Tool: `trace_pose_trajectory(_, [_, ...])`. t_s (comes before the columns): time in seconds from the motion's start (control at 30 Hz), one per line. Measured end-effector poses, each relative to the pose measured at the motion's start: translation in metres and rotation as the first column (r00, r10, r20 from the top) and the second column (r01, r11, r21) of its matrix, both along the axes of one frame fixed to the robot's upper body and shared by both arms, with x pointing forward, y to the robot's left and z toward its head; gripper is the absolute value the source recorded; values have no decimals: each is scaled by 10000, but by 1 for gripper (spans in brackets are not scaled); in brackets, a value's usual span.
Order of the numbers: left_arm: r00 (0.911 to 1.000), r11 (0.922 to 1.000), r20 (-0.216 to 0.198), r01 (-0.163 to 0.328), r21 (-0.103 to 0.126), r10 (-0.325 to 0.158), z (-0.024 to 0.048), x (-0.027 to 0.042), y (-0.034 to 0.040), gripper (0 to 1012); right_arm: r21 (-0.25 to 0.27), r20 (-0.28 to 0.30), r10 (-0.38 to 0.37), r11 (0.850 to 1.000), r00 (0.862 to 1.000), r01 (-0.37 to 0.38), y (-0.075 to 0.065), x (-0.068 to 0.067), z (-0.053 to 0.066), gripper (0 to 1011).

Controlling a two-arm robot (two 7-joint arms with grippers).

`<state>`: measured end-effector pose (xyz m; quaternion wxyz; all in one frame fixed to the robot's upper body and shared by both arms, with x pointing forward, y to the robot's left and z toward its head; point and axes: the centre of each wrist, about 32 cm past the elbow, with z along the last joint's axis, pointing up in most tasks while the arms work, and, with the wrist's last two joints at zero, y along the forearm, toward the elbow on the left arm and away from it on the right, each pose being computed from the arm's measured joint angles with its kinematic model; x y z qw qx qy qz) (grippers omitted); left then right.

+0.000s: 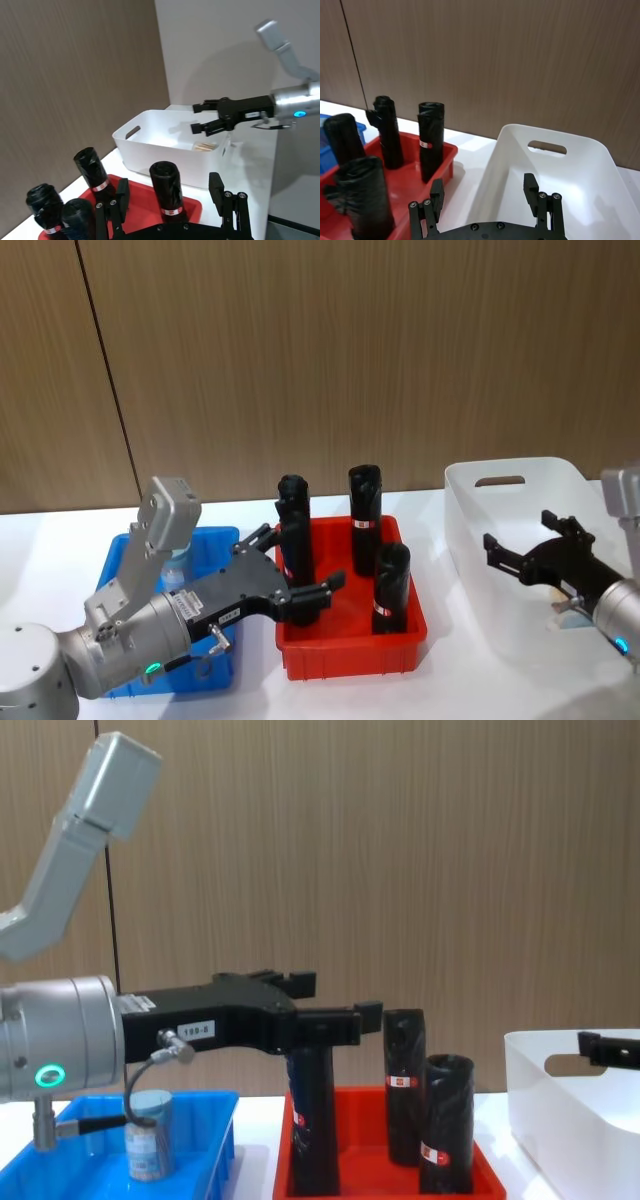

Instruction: Pick the cotton swabs from the blue box and place them into the white box.

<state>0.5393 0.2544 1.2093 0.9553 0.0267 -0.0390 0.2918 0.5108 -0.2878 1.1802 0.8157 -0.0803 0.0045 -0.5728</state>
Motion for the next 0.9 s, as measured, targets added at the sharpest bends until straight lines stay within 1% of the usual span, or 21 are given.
trace_pose_trajectory(0.1, [9991, 9992, 109, -399, 76, 398, -6, -31, -42, 1003, 128, 304, 27, 9999, 9995, -31, 94, -108, 2, 1002])
trace_pose_trajectory(0.2, [9980, 9981, 171, -609, 116, 607, -10, -49, -67, 1003, 220, 484, 42, 9997, 9988, -53, 151, -176, 4, 1002])
trace_pose_trajectory(0.23, [9968, 9969, 218, -768, 140, 765, -13, -63, -84, 1003, 248, 538, 48, 9997, 9985, -62, 166, -194, 8, 1002])
trace_pose_trajectory(0.33, [9937, 9940, 315, -1079, 181, 1073, -18, -88, -117, 1003, 415, 825, 41, 9991, 9966, -76, 257, -306, 16, 1002])
trace_pose_trajectory(0.37, [9928, 9932, 340, -1152, 192, 1145, -19, -95, -126, 1003, 415, 825, 41, 9991, 9966, -76, 257, -306, 16, 1002])
trace_pose_trajectory(0.4, [9920, 9923, 360, -1220, 200, 1212, -20, -100, -132, 1003, 486, 943, 35, 9988, 9955, -81, 291, -353, 22, 1002])
trace_pose_trajectory(0.43, [9898, 9903, 415, -1371, 217, 1361, -20, -112, -150, 1003, 515, 987, 32, 9986, 9951, -83, 306, -373, 24, 1002])
trace_pose_trajectory(0.47, [9885, 9891, 444, -1458, 226, 1447, -21, -118, -157, 1003, 587, 1101, 28, 9982, 9939, -93, 340, -420, 31, 1002])
trace_pose_trajectory(0.5, [9874, 9881, 468, -1521, 231, 1509, -22, -125, -166, 1003, 617, 1148, 20, 9981, 9934, -91, 354, -438, 34, 1002])
trace_pose_trajectory(0.53, [9848, 9857, 524, -1669, 249, 1654, -25, -139, -184, 1003, 695, 1265, 3, 9975, 9920, -92, 386, -485, 43, 1002])
trace_pose_trajectory(0.6, [9819, 9829, 580, -1822, 260, 1805, -27, -153, -201, 1003, 771, 1376, -6, 9970, 9905, -101, 417, -528, 52, 1002])
trace_pose_trajectory(0.63, [9786, 9798, 632, -1980, 270, 1960, -31, -167, -218, 1003, 835, 1457, -26, 9965, 9893, -97, 439, -563, 59, 1002])
trace_pose_trajectory(0.7, [9756, 9771, 679, -2109, 277, 2086, -33, -180, -234, 1003, 897, 1534, -44, 9959, 9882, -95, 461, -597, 66, 1002])
trace_pose_trajectory(0.73, [9718, 9736, 737, -2264, 284, 2238, -36, -193, -249, 1003, 927, 1572, -49, 9957, 9876, -98, 471, -611, 71, 1002])
trace_pose_trajectory(0.77, [9718, 9736, 737, -2264, 284, 2238, -36, -193, -249, 1003, 953, 1605, -56, 9954, 9870, -98, 479, -624, 75, 1002])
trace_pose_trajectory(0.9, [9590, 9619, 918, -2718, 282, 2683, -39, -235, -299, 1003, 1042, 1692, -86, 9945, 9855, -92, 508, -670, 83, 1002])
